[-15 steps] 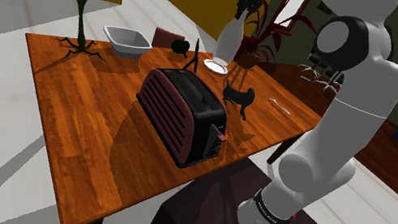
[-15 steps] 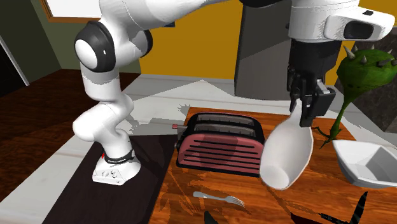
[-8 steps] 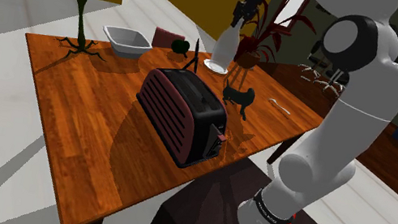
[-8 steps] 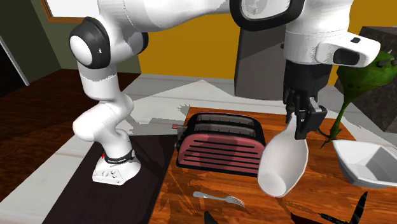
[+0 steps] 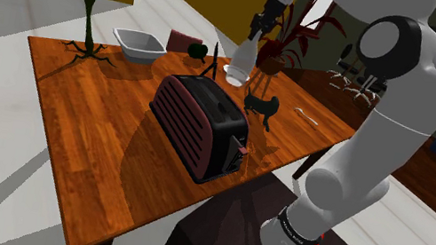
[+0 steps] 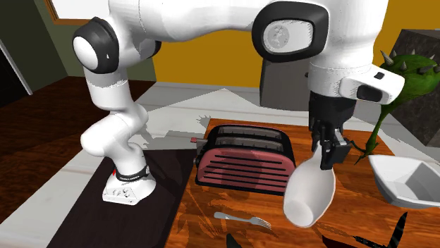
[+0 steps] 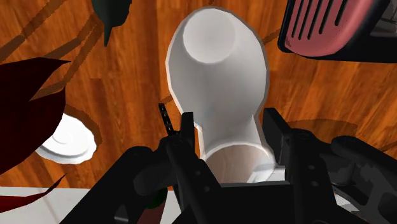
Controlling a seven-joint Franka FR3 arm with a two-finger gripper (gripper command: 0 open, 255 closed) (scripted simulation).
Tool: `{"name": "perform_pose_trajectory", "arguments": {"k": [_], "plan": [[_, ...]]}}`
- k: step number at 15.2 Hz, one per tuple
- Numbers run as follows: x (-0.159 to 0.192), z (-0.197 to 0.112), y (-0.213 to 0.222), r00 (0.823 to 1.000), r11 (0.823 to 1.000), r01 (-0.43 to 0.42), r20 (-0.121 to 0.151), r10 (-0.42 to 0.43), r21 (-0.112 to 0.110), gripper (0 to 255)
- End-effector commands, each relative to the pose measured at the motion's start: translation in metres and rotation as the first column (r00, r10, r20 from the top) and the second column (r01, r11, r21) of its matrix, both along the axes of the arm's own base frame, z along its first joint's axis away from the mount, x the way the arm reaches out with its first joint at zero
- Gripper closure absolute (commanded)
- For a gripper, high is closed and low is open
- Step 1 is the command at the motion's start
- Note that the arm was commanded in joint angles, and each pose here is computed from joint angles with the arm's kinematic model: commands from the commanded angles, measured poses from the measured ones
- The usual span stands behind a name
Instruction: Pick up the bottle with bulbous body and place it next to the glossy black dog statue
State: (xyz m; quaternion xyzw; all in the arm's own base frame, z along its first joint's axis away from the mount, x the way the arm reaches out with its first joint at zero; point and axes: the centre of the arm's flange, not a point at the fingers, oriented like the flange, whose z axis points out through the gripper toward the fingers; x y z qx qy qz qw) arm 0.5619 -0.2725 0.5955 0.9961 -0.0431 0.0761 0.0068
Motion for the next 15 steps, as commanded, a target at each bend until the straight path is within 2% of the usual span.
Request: {"name": "perform_pose_trajectory", "arguments": {"k": [1, 15], "plan": [[0.000, -0.010, 0.000, 1.000, 1.000, 0.000, 0.001, 0.000, -0.001, 255], [0.000, -0.083, 0.000, 1.000, 1.000, 0.000, 0.001, 0.000, -0.001, 255]]}}
